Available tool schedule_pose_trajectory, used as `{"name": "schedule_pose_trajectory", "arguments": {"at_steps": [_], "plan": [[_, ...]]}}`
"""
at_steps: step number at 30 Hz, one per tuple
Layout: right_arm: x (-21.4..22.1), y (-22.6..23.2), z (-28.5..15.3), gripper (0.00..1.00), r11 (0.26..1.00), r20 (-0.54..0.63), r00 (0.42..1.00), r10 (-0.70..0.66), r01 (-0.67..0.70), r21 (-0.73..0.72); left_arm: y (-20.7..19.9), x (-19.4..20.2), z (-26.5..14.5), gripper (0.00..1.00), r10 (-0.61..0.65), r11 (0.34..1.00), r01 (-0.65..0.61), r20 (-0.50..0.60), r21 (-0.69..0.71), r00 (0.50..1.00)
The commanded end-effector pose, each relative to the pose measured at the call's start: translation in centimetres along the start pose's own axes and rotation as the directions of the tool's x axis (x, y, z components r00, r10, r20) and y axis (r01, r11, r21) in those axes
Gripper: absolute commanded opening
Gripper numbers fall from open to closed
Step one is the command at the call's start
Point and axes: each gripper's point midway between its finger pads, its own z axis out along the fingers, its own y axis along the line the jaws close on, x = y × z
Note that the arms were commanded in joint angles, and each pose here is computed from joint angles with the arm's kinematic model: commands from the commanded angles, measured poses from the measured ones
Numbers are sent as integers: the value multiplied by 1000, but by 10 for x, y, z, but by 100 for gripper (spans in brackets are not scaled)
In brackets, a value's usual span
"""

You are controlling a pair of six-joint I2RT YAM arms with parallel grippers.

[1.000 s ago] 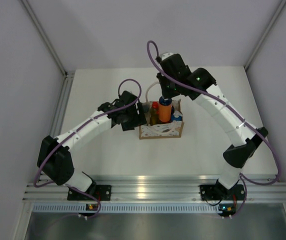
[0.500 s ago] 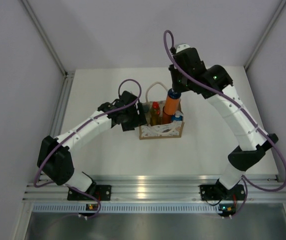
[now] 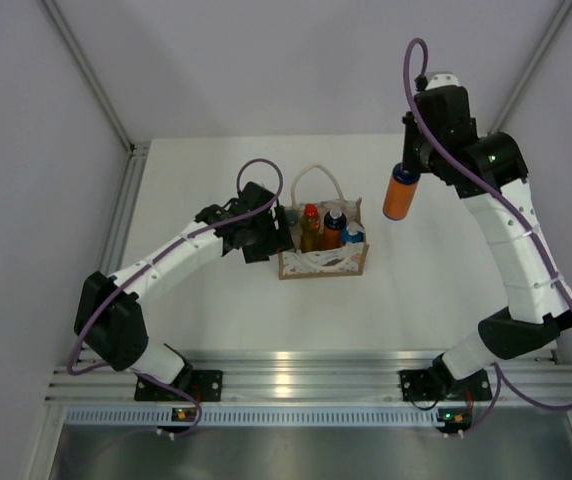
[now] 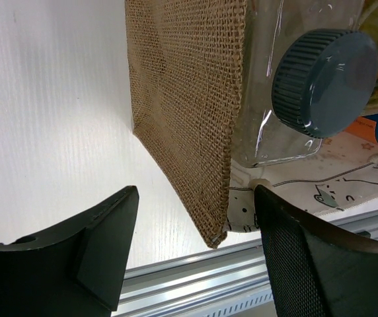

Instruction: Take the personal care products out of the canvas bag

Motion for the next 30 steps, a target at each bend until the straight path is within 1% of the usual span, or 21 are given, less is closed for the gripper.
{"name": "schedule_pose_trajectory", "arguments": {"at_steps": [1, 2, 3, 4, 5, 6, 10, 11, 12, 14, 15, 18, 20, 26, 27, 28, 30], "plan": [[-8, -32, -3, 0, 994, 86, 995, 60, -67, 81, -11, -1, -8, 76, 4, 999, -4, -3, 46, 1000], [-14, -34, 3, 0, 992, 122, 989, 82, -93, 82, -12, -1, -9, 76, 3, 999, -3, -2, 49, 1000], [3, -37, 19, 0, 991, 91, 993, 77, -86, 100, -11, -1, -8, 76, 3, 999, -3, -3, 48, 1000], [2, -48, 19, 0, 987, 117, 988, 99, -112, 112, -12, -1, -9, 76, 3, 999, -3, -2, 49, 1000], [-7, -50, 26, 0, 984, 170, 977, 128, -146, 97, -12, 0, -9, 76, 3, 999, -3, -8, 50, 1000], [10, -59, 43, 0, 982, 138, 981, 135, -151, 116, -12, 0, -9, 76, 5, 999, -4, -9, 51, 1000], [26, -69, 79, 0, 978, 143, 979, 146, -164, 126, -13, 2, -9, 75, 16, 998, -14, -18, 60, 1000], [23, -69, 87, 0, 978, 164, 975, 148, -169, 121, -13, 2, -9, 75, 16, 998, -15, -19, 59, 1000], [36, -73, 101, 0, 977, 139, 980, 143, -162, 136, -13, 2, -10, 75, 19, 998, -17, -19, 61, 1000], [48, -77, 117, 0, 979, 120, 984, 131, -148, 143, -13, 3, -11, 75, 23, 998, -22, -21, 61, 1000], [47, -81, 126, 0, 976, 134, 981, 138, -158, 151, -13, 4, -11, 75, 25, 998, -23, -26, 60, 999], [55, -90, 145, 0, 971, 123, 979, 160, -179, 160, -13, 5, -12, 75, 28, 998, -26, -33, 62, 999], [58, -95, 153, 0, 968, 113, 979, 169, -187, 166, -13, 6, -13, 75, 31, 997, -29, -34, 66, 999], [81, -94, 183, 1, 972, 31, 986, 166, -169, 162, -11, 7, -15, 76, 44, 997, -41, -37, 65, 998], [87, -95, 187, 4, 972, 16, 987, 163, -163, 167, -11, 7, -16, 76, 44, 997, -41, -38, 64, 998], [89, -96, 188, 15, 973, 10, 987, 158, -157, 171, -11, 8, -16, 76, 44, 997, -41, -41, 65, 998], [96, -96, 189, 26, 973, -5, 988, 155, -152, 176, -11, 8, -15, 75, 44, 997, -41, -45, 67, 998]]}}
